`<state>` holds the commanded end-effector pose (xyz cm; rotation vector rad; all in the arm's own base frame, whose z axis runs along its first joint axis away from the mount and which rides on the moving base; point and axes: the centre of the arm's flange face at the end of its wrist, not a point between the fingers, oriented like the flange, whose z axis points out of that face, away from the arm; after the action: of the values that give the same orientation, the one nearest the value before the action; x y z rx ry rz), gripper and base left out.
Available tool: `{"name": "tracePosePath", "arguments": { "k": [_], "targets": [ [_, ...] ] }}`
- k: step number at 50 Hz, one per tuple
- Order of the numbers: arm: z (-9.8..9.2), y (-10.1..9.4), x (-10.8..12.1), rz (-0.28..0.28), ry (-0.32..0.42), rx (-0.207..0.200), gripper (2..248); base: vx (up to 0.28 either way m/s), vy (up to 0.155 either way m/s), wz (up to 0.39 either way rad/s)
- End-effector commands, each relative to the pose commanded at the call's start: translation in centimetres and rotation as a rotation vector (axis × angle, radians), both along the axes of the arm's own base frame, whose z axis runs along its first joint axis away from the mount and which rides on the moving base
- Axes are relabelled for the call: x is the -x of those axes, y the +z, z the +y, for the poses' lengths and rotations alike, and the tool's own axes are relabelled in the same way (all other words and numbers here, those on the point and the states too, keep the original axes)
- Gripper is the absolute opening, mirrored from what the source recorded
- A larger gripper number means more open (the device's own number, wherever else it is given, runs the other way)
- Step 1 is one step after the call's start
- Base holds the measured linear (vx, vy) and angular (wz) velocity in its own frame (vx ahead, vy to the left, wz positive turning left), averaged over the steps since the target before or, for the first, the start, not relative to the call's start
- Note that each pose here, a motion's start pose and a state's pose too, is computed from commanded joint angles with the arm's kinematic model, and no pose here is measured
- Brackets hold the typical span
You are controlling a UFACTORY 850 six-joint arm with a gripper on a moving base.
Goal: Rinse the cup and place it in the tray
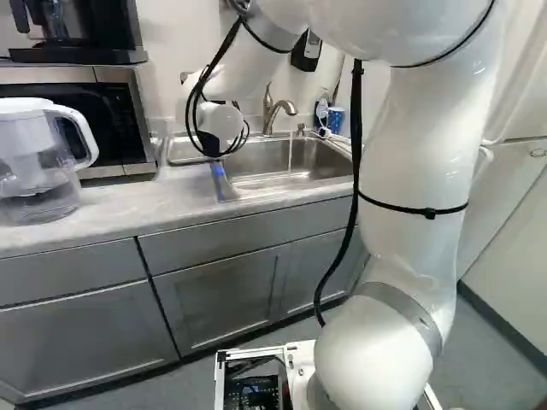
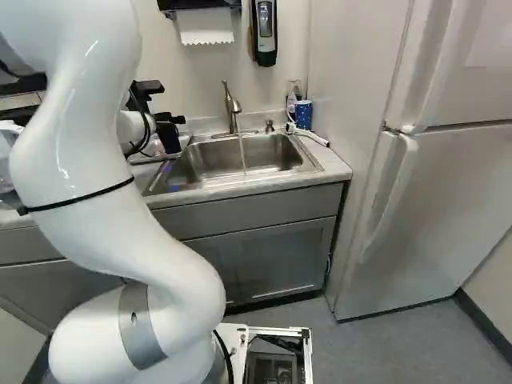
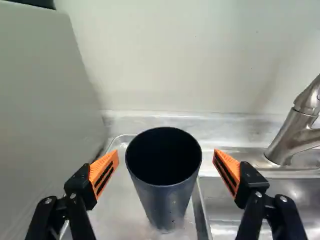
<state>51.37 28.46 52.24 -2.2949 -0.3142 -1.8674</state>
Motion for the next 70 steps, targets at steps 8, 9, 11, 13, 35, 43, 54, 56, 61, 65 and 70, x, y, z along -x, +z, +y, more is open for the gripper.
{"name": "tracePosePath", "arguments": {
  "k": [8,9,11,13,35,43,54,56,61,65,70],
  "targets": [
    [0.0,0.9,0.1,-0.014,0.000,-0.008,247,0.000,0.000,0.000],
    [0.0,1.0,0.1,-0.016,0.000,-0.009,247,0.000,0.000,0.000],
    [-0.1,1.2,0.1,-0.019,0.000,-0.012,247,0.000,0.000,0.000],
    [-0.1,1.5,0.1,-0.023,0.000,-0.014,247,0.000,0.000,0.000],
    [-0.1,3.8,0.3,-0.045,0.005,-0.034,247,0.000,0.000,0.000],
    [-0.1,4.6,0.3,-0.048,0.009,-0.040,247,0.000,0.000,0.000],
    [-0.4,5.7,0.5,-0.048,0.012,-0.047,247,0.000,0.000,0.000],
    [-0.5,5.9,0.5,-0.047,0.012,-0.048,247,0.000,0.000,0.000],
    [-0.9,6.4,0.6,-0.046,0.011,-0.051,247,0.000,0.000,0.000],
    [-1.2,6.7,0.7,-0.045,0.009,-0.053,247,0.000,0.000,0.000],
    [-1.6,7.2,0.7,-0.044,0.008,-0.054,247,0.000,0.000,0.000]
  ]
}}
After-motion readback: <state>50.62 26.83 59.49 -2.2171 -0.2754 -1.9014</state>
